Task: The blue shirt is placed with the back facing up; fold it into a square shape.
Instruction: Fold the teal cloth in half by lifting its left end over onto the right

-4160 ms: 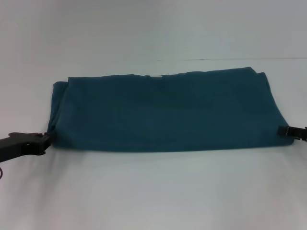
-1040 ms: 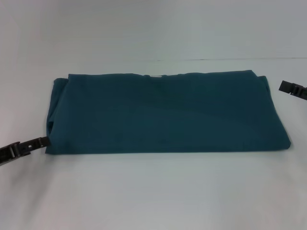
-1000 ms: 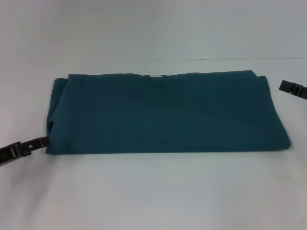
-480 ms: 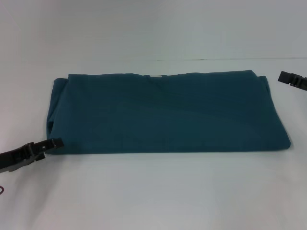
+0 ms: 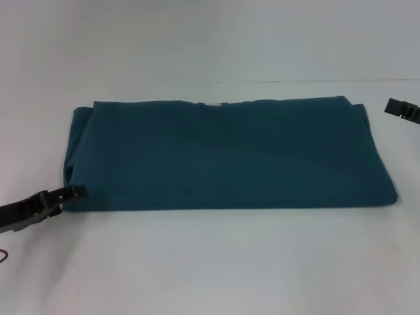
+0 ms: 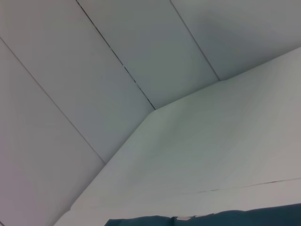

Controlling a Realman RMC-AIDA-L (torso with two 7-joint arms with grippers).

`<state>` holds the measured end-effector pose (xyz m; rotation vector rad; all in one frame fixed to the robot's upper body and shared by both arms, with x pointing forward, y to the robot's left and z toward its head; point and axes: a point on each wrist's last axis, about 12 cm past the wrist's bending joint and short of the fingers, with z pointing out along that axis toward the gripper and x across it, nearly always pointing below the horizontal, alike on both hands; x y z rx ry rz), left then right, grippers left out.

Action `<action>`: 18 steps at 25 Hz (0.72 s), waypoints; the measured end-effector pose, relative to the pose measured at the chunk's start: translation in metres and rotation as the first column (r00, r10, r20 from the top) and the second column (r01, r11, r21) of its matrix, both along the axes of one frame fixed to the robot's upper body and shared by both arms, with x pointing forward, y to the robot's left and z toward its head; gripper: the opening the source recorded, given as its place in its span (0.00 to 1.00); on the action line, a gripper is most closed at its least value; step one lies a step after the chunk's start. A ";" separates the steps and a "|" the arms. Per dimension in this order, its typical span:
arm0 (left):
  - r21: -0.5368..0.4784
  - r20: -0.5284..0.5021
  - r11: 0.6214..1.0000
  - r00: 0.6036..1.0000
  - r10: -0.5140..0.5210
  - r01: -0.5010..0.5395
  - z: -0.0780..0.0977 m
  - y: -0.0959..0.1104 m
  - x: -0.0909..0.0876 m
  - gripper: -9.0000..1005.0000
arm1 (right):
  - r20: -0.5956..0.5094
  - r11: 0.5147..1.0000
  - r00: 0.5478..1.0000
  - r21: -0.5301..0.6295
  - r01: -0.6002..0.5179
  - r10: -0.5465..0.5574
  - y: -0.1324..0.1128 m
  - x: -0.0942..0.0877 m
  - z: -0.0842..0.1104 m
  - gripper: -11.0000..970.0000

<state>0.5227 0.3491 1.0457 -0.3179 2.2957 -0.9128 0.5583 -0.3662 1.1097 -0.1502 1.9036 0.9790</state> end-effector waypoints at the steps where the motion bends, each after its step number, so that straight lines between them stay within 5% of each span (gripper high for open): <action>1: 0.002 0.000 1.000 1.000 0.002 -0.002 0.000 0.000 0.001 0.89 | 0.000 1.000 1.000 0.001 0.000 0.000 0.000 0.000 0.000 0.73; 18: -0.012 0.015 1.000 1.000 -0.018 0.019 0.002 -0.011 0.015 0.89 | 0.003 1.000 1.000 0.006 -0.005 0.005 -0.002 -0.002 0.001 0.73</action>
